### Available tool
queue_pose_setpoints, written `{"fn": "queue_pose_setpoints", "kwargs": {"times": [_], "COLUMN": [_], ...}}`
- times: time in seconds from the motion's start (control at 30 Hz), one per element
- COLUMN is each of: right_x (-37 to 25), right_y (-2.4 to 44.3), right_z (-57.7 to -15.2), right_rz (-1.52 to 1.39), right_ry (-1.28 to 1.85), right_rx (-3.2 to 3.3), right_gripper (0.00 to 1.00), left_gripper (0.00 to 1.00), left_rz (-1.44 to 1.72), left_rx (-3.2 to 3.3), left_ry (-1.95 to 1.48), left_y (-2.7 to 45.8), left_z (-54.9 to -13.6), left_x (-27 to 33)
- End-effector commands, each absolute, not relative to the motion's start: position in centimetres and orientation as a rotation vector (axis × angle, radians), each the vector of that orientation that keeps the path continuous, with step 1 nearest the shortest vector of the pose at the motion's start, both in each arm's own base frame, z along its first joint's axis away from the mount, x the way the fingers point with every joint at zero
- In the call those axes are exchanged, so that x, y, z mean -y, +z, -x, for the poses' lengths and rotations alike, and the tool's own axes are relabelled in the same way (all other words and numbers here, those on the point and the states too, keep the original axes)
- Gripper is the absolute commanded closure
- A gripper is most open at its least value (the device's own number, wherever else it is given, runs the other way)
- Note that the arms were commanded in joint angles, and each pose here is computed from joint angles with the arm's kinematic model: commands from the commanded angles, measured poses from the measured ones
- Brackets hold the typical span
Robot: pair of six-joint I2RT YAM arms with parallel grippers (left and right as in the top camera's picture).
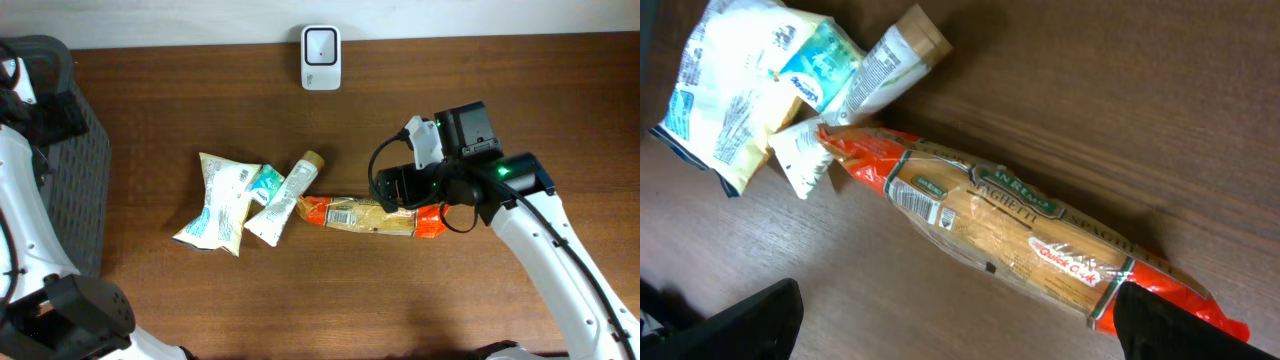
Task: Scan the item barcode
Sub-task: 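Lower the right gripper onto the pasta package middle and grasp it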
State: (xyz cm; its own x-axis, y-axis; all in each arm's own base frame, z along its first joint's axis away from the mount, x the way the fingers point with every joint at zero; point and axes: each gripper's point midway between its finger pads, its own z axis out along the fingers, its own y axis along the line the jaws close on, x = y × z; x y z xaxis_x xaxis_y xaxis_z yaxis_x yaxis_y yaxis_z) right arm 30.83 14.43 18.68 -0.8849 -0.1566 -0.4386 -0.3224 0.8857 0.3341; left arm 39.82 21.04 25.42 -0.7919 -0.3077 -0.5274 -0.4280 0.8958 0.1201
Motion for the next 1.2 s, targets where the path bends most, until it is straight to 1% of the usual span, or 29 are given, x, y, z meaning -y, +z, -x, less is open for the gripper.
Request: {"fn": "queue_pose_setpoints", "kwargs": {"times": [0.0,0.03,0.1,0.2,0.23,0.43,0.5,0.6,0.67,0.7,0.77,0.9,1.07,1.17], "right_x": [-15.2,-15.2,-15.5,-15.7,-15.9,-19.6,-19.3,-16.3,-16.0,-15.9,-15.7,-15.1,-14.8,-12.8], "right_y": [20.0,20.1,20.3,19.1,18.4,14.1,13.3,11.9,11.7,11.5,10.9,9.4,5.9,2.9], "right_z": [-31.6,-31.9,-32.5,-33.0,-33.0,-31.1,-31.1,-30.6,-29.8,-29.3,-29.0,-29.1,-29.0,-30.7], "right_rz": [0.377,0.377,0.38,0.377,0.401,0.747,0.757,0.762,0.859,0.97,1.167,1.378,1.685,1.648], "right_ry": [0.595,0.595,0.596,0.598,0.594,0.574,0.526,0.294,0.28,0.266,0.243,0.176,0.176,0.119], "right_rx": [-2.588,-2.575,-2.547,-2.579,-2.594,-2.657,-2.681,-2.774,-2.776,-2.756,-2.705,-2.652,-2.58,-2.656], "right_gripper": [0.01,0.01,0.05,0.06,0.08,0.08,0.08,0.08,0.07,0.01,0.01,0.01,0.0,0.02], "left_gripper": [0.01,0.01,0.01,0.01,0.01,0.01,0.01,0.01,0.01,0.01,0.01,0.01,0.01,0.01], "left_rz": [0.55,0.55,0.55,0.55,0.55,0.55,0.55,0.55,0.55,0.55,0.55,0.55,0.55,0.55], "left_rx": [-2.549,-2.549,-2.549,-2.549,-2.549,-2.549,-2.549,-2.549,-2.549,-2.549,-2.549,-2.55,-2.55,-2.55], "left_ry": [0.307,0.307,0.307,0.307,0.307,0.307,0.307,0.307,0.307,0.307,0.307,0.307,0.307,0.307], "left_y": [25.2,25.2,25.2,25.2,25.2,25.2,25.2,25.2,25.2,25.2,25.2,25.2,25.2,25.2], "left_z": [-39.8,-39.8,-39.8,-39.8,-39.8,-39.8,-39.8,-39.8,-39.8,-39.8,-39.8,-39.7,-39.8,-39.7], "left_x": [-21.2,-21.2,-21.2,-21.2,-21.2,-21.2,-21.2,-21.2,-21.2,-21.2,-21.2,-21.2,-21.2,-21.2]}}
